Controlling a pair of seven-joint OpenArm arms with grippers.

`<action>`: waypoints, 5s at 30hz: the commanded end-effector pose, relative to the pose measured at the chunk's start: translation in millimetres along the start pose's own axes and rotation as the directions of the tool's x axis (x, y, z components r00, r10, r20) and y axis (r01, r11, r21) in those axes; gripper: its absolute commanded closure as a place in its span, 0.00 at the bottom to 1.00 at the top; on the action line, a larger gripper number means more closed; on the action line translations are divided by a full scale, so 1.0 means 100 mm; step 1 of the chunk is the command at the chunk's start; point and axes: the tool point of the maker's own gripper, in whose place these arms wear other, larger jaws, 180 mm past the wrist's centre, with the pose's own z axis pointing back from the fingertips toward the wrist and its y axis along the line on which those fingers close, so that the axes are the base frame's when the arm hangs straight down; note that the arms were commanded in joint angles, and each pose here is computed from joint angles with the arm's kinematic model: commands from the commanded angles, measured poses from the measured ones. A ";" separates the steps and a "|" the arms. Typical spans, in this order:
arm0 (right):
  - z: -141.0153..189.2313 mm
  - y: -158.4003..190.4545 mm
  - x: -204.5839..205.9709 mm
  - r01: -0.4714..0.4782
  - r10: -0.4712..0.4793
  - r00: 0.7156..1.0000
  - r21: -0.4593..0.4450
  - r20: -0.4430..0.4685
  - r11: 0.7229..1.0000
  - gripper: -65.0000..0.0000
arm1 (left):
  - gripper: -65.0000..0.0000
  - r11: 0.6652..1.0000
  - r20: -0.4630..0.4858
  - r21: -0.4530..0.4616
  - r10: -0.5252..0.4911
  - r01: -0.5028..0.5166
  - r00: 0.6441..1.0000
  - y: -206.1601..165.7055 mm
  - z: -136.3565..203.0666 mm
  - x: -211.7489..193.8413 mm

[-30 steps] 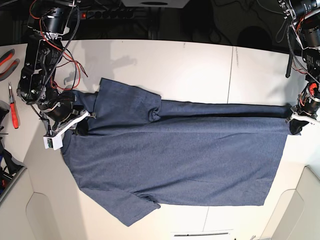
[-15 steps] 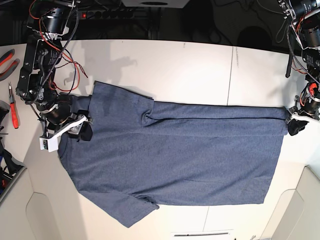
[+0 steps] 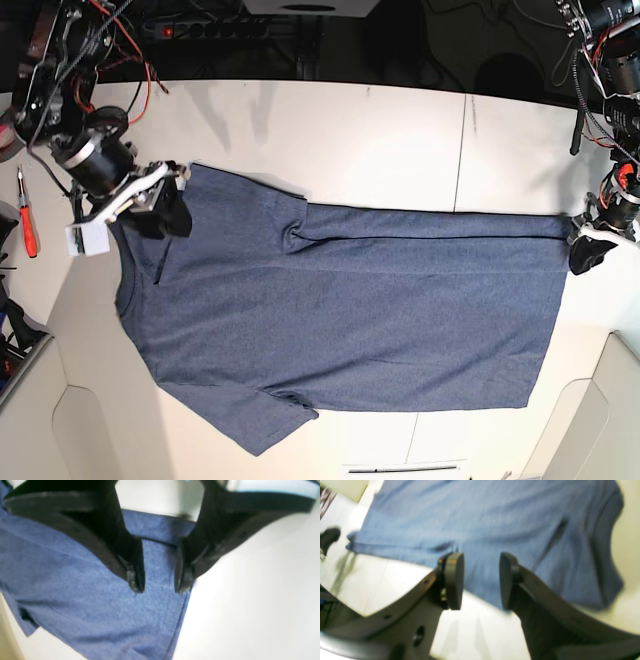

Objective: Layout the t-shirt on the table in an organized manner, then fold the t-shirt properly
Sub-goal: 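Fold the sleeve edge over with both grippers holding the shirt, then lift the shirt side edge with both grippers and fold it inward, then drag the held shirt edge with both grippers toward the table edge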

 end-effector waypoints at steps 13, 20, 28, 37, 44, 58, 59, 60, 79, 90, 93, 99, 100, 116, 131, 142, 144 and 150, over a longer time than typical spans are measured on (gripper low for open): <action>-0.07 -0.45 -0.89 0.519 -0.519 0.855 -0.043 0.013 0.854 0.65 | 0.64 0.998 0.079 -0.067 0.028 -0.023 0.997 -0.16 -0.03 0.20; -0.42 -0.40 -1.01 0.587 -0.586 0.809 0.000 -0.045 0.810 0.65 | 0.64 0.997 0.073 -0.073 0.040 -0.035 0.997 -0.20 -0.05 0.15; -0.60 -0.11 -1.02 0.524 -0.517 0.849 0.043 -0.112 0.851 0.67 | 0.64 0.997 0.077 -0.074 0.044 -0.038 0.996 -0.20 -0.05 0.15; -0.65 0.01 -1.01 0.506 -0.496 0.859 0.068 -0.129 0.860 1.00 | 0.64 0.997 0.066 -0.074 0.042 -0.037 0.997 -0.20 -0.05 0.13; -0.66 0.06 -0.71 0.475 -0.471 0.880 0.121 -0.067 0.871 1.00 | 0.64 0.997 0.060 -0.074 0.042 -0.038 0.997 -0.21 -0.05 0.12; -1.13 0.16 1.00 0.127 -0.157 0.966 0.154 0.203 0.980 1.00 | 0.64 0.996 0.057 -0.076 0.046 -0.041 0.997 -0.21 -0.05 0.12; -1.16 0.22 1.08 0.093 -0.124 0.971 0.157 0.205 0.983 1.00 | 0.64 0.996 0.059 -0.076 0.047 -0.042 0.997 -0.21 -0.05 0.12; -1.20 0.29 1.15 0.061 -0.094 0.974 0.162 0.205 0.985 1.00 | 0.64 0.996 0.058 -0.076 0.047 -0.043 0.997 -0.21 -0.05 0.12; -1.37 0.52 1.15 -0.103 0.088 0.989 0.130 0.120 0.986 1.00 | 0.64 0.996 0.050 -0.076 0.047 -0.043 0.998 -0.21 -0.05 0.11; -1.00 -0.39 0.66 0.170 -0.165 0.979 -0.031 0.121 0.985 1.00 | 0.69 0.987 0.006 -0.156 0.036 -0.034 0.999 -0.51 -0.19 0.02; -0.93 -0.52 0.48 0.198 -0.189 0.975 -0.066 0.119 0.978 1.00 | 0.98 0.975 -0.071 -0.208 -0.096 0.079 0.993 -0.77 -0.34 -0.12; -0.82 -0.77 0.22 0.126 -0.120 0.992 -0.167 0.046 0.978 1.00 | 1.00 0.967 -0.161 -0.092 -0.249 0.236 0.955 -0.70 -0.54 -0.19; -0.79 -0.82 0.21 0.111 -0.106 0.994 -0.183 0.037 0.977 1.00 | 1.00 0.963 -0.177 -0.052 -0.268 0.263 0.947 -0.61 -0.54 -0.20; -0.60 -1.10 -0.17 -0.016 -0.013 0.995 -0.276 -0.102 0.961 1.00 | 1.00 0.913 -0.288 0.117 -0.346 0.392 0.893 -0.17 -0.40 -0.40; -0.47 -1.53 -0.61 -0.033 -0.049 0.976 -0.368 -0.212 0.929 1.00 | 1.00 0.926 -0.287 0.072 -0.337 0.371 0.897 -0.24 -0.40 -0.45; -0.12 -1.49 -0.89 -0.005 -0.092 0.959 -0.343 -0.268 0.939 1.00 | 1.00 0.951 -0.381 0.073 -0.251 0.299 0.890 -0.06 -0.05 -1.01; -0.04 -1.43 -0.94 -0.005 -0.093 0.956 -0.336 -0.277 0.942 1.00 | 1.00 0.951 -0.403 0.074 -0.247 0.300 0.881 -0.02 0.02 -1.12; 0.25 -1.28 -1.01 -0.064 -0.041 0.954 -0.332 -0.299 0.941 1.00 | 1.00 0.951 -0.470 0.071 -0.235 0.302 0.851 0.05 0.27 -1.38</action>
